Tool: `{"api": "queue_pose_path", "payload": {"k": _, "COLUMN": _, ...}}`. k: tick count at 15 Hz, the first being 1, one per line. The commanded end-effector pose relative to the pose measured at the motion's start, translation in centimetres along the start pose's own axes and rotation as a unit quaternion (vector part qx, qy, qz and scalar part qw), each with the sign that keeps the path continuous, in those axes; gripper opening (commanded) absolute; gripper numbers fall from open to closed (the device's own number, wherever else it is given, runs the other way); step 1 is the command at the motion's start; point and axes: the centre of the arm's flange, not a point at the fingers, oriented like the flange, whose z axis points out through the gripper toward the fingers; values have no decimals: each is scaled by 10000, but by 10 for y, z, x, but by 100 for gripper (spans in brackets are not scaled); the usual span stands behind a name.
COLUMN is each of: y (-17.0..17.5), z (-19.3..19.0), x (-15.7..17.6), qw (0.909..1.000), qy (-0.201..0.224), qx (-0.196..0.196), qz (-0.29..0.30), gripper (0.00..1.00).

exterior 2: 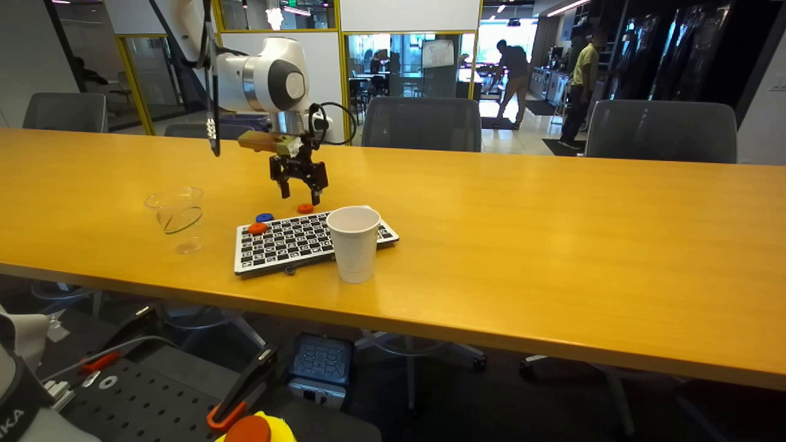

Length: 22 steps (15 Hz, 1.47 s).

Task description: Put the four orange rings inside the white cup, put the blue ring inside the clear cup

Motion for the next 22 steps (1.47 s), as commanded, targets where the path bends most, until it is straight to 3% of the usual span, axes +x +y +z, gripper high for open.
{"api": "queue_pose_path", "payload": {"k": 1, "y": 0, "z": 4, "x": 13, "qw": 9999, "qy": 48, "qx": 114, "qz": -46, "gripper": 100}}
{"api": "queue_pose_path", "payload": {"k": 11, "y": 7, "z": 15, "x": 16, "qw": 9999, "qy": -34, "qx": 167, "qz": -7, "gripper": 100}}
{"api": "queue_pose_path", "payload": {"k": 15, "y": 8, "z": 15, "x": 15, "qw": 9999, "qy": -26, "qx": 162, "qz": 9, "gripper": 56}}
{"api": "queue_pose_path", "payload": {"k": 20, "y": 10, "z": 11, "x": 15, "qw": 9999, "qy": 6, "qx": 157, "qz": 67, "gripper": 19}}
{"api": "queue_pose_path", "payload": {"k": 22, "y": 11, "z": 10, "x": 14, "qw": 9998, "qy": -11, "qx": 163, "qz": 98, "gripper": 18}}
